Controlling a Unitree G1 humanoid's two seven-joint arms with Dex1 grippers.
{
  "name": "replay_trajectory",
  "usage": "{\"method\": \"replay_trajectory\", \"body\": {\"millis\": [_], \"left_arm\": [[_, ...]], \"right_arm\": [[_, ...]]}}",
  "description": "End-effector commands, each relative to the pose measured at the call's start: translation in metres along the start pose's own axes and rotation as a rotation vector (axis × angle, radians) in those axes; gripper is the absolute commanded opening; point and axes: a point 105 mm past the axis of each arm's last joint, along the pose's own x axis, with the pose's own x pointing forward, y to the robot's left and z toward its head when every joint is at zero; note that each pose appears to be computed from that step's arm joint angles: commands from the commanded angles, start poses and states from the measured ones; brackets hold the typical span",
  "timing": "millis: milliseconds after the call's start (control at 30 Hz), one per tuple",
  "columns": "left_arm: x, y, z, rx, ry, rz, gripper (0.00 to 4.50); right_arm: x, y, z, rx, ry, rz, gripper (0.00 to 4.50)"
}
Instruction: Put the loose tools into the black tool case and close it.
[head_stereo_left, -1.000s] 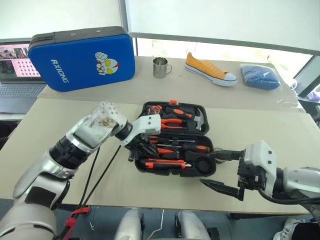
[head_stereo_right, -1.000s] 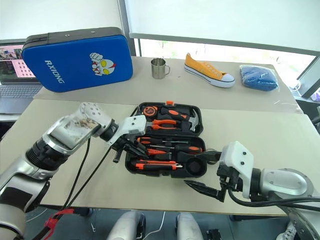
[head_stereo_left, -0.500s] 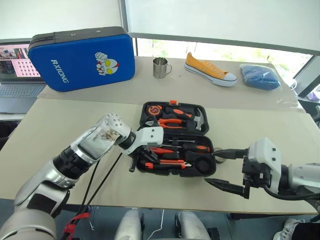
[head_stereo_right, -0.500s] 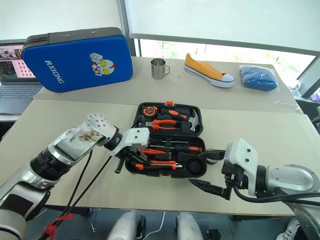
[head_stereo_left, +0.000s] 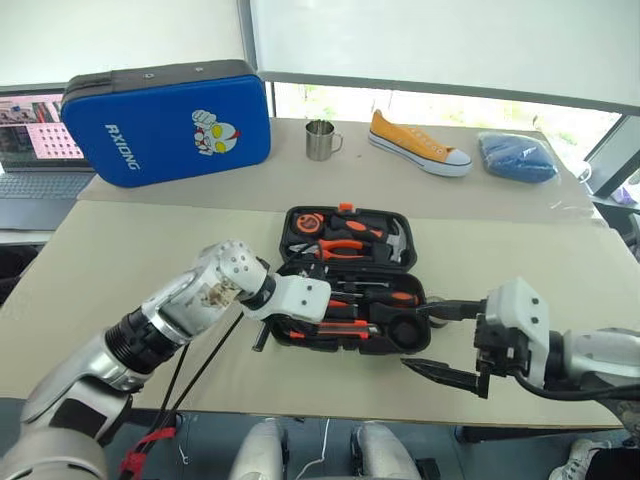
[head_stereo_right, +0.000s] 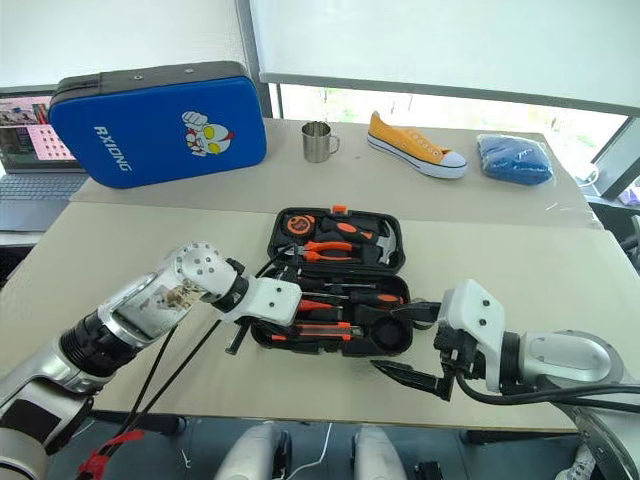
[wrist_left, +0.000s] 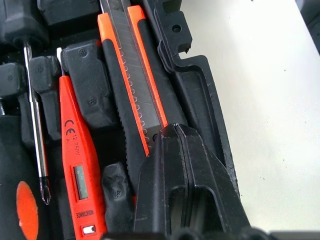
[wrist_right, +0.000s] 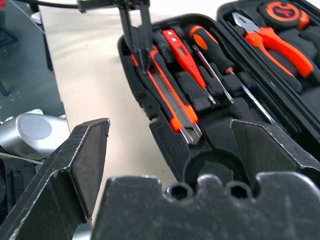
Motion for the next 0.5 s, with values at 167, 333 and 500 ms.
{"method": "replay_trajectory", "body": {"millis": [167,333,500], "left_arm": [[-0.038,0.033,0.026,-0.172,-0.32,0.174,0.04],[-0.09,0.044,0.044,-0.327,-0.584,0.21,0.81],[-0.124,0.025,0.063,-0.23,-0.703,0.176,2.62]], "right_arm": [[-0.016,-0.012,-0.004,0.013,-0.011,-0.144,4.5],[-0.057,-0.028,-0.033,0.097,0.058,-0.295,4.5],[-0.114,-0.033,-0.061,0.16,0.16,-0.345,4.5]]}}
